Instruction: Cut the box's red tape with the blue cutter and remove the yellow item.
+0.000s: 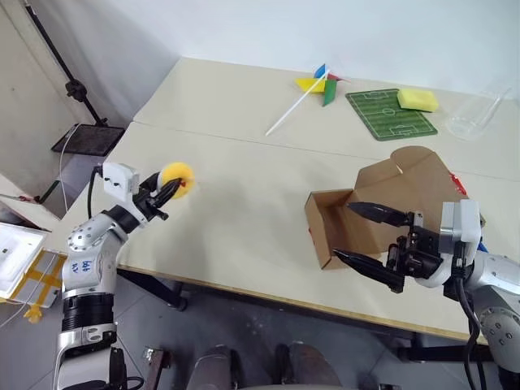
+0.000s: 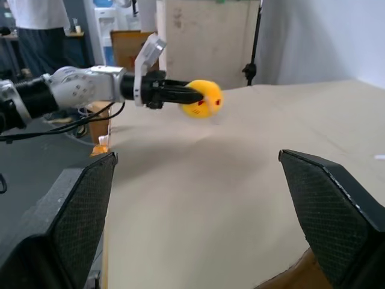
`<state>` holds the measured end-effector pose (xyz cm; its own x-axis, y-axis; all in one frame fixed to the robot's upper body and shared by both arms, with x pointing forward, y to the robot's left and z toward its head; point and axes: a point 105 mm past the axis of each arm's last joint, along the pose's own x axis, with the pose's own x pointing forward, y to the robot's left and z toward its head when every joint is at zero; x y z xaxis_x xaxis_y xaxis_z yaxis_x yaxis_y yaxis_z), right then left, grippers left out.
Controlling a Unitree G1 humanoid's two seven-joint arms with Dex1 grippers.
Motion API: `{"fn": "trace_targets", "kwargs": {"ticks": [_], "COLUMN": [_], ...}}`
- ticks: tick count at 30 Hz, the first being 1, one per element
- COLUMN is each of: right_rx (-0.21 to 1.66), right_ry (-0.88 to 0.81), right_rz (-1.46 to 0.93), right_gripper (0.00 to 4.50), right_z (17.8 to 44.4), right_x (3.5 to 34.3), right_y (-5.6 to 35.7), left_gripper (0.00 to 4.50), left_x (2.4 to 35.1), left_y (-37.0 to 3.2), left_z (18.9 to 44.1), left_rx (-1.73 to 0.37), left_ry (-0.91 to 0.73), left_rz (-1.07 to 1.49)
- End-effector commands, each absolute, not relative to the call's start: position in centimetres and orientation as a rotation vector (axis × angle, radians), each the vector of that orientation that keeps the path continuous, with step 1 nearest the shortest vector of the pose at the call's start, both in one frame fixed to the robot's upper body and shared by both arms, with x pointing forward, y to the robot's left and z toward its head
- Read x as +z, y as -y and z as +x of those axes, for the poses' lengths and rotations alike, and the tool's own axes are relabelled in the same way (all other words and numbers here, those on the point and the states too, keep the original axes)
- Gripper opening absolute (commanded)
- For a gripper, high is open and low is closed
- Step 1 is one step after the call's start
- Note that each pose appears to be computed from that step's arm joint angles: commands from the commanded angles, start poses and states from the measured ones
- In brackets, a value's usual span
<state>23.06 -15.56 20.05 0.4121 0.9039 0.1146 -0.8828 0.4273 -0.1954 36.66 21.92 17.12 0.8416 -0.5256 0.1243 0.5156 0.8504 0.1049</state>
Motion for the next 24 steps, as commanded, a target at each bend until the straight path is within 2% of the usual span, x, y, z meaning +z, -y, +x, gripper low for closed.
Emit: {"fn": "trace_targets", "kwargs": {"ticks": [1, 2, 5, 9, 14, 18, 22, 24], "right_rx": [1.119, 1.107, 1.081, 1.043, 1.02, 1.012, 1.026, 1.023], "right_ry": [0.252, 0.25, 0.246, 0.232, 0.2, 0.202, 0.145, 0.123], "right_rz": [-0.144, -0.148, -0.158, -0.174, -0.193, -0.201, -0.234, -0.257], "right_gripper": [4.5, 4.5, 4.5, 4.5, 4.5, 4.5, 4.5, 4.5], "right_z": [22.8, 22.8, 22.7, 22.4, 22.2, 21.8, 21.0, 20.8], "right_x": [20.6, 20.5, 20.4, 20.2, 19.6, 19.7, 18.9, 18.4], "right_y": [15.9, 16.2, 16.8, 17.9, 19.0, 19.3, 20.1, 20.6], "left_gripper": [3.17, 3.46, 3.46, 3.46, 3.46, 3.46, 3.46, 3.46], "left_x": [18.9, 19.0, 19.1, 17.8, 16.1, 15.8, 12.6, 12.3], "left_y": [-21.8, -22.1, -23.0, -25.4, -28.3, -28.4, -29.3, -30.0], "left_z": [36.6, 36.1, 34.7, 32.0, 30.1, 28.6, 26.7, 26.3], "left_rx": [-0.579, -0.607, -0.655, -0.689, -0.589, -0.569, -0.585, -0.558], "left_ry": [0.21, 0.202, 0.178, 0.068, -0.009, -0.014, -0.154, -0.143], "left_rz": [0.125, 0.126, 0.153, 0.255, 0.314, 0.321, 0.408, 0.435]}}
